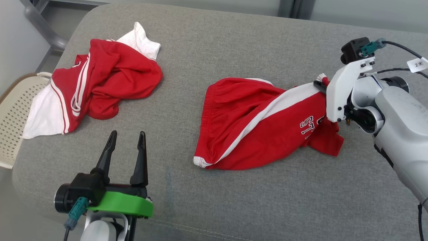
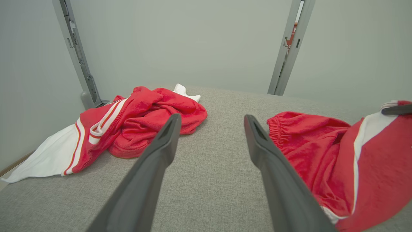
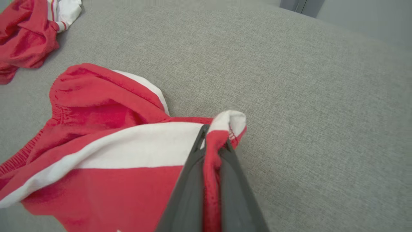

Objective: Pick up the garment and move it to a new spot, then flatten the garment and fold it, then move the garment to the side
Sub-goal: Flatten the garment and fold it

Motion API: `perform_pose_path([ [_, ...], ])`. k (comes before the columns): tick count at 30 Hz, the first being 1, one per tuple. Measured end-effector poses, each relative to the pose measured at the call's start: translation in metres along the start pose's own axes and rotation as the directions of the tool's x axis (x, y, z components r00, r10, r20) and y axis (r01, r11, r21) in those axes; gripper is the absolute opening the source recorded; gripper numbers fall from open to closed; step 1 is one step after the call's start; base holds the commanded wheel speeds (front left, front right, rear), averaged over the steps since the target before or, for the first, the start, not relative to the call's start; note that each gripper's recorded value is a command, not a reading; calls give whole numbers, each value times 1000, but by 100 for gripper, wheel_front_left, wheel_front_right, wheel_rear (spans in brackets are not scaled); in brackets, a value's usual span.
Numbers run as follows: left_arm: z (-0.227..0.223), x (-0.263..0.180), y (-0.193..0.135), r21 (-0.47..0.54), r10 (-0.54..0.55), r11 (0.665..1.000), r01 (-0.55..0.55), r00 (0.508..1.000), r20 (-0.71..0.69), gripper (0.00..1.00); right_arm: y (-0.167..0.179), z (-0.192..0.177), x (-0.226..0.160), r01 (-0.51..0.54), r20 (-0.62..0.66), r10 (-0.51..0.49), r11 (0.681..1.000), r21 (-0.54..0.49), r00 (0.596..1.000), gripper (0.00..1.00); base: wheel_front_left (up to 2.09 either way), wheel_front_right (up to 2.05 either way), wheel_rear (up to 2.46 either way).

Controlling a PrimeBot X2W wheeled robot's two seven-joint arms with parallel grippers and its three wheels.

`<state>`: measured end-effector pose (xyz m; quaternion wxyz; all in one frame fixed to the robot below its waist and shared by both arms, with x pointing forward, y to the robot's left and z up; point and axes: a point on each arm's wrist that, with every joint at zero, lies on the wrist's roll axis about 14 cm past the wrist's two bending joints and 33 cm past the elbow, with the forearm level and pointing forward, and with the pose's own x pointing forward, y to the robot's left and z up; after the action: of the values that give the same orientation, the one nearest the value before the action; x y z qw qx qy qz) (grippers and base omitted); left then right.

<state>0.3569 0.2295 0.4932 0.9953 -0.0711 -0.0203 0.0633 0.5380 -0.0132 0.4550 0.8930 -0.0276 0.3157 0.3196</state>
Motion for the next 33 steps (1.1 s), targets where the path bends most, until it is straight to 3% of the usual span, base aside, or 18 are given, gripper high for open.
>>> perform_pose_path([
  [4, 1, 0, -1, -5, -2, 1000, 2, 1000, 3, 100, -5, 23, -9, 22, 128, -15, 999, -47, 992, 0, 0, 0, 0],
  [8, 5, 0, -2, -9, -4, 1000, 4, 1000, 16, 100, -6, 55, -27, 52, 298, -16, 992, -115, 955, 0, 0, 0, 0],
  [13, 4, -1, -5, -12, -14, 1000, 14, 1000, 17, 100, 0, 57, -47, 65, 406, 14, 981, -181, 914, 0, 0, 0, 0],
  [18, 1, -2, -12, -16, -36, 999, 36, 999, 13, 100, 3, 26, -70, 56, 467, 31, 983, -172, 884, 0, 0, 0, 0],
  [22, 0, 1, -22, -17, -68, 998, 68, 998, 11, 100, 3, -18, -88, 50, 465, 10, 992, -118, 885, 0, 0, 0, 0],
  [28, 1, 9, -39, -14, -124, 992, 124, 992, 20, 100, 2, -84, -115, 62, 436, -69, 998, 30, 897, 0, 0, 0, 0],
  [33, 0, 14, -49, -14, -156, 988, 156, 988, 21, 100, 2, -129, -132, 99, 401, -154, 983, 155, 903, 0, 0, 0, 0],
])
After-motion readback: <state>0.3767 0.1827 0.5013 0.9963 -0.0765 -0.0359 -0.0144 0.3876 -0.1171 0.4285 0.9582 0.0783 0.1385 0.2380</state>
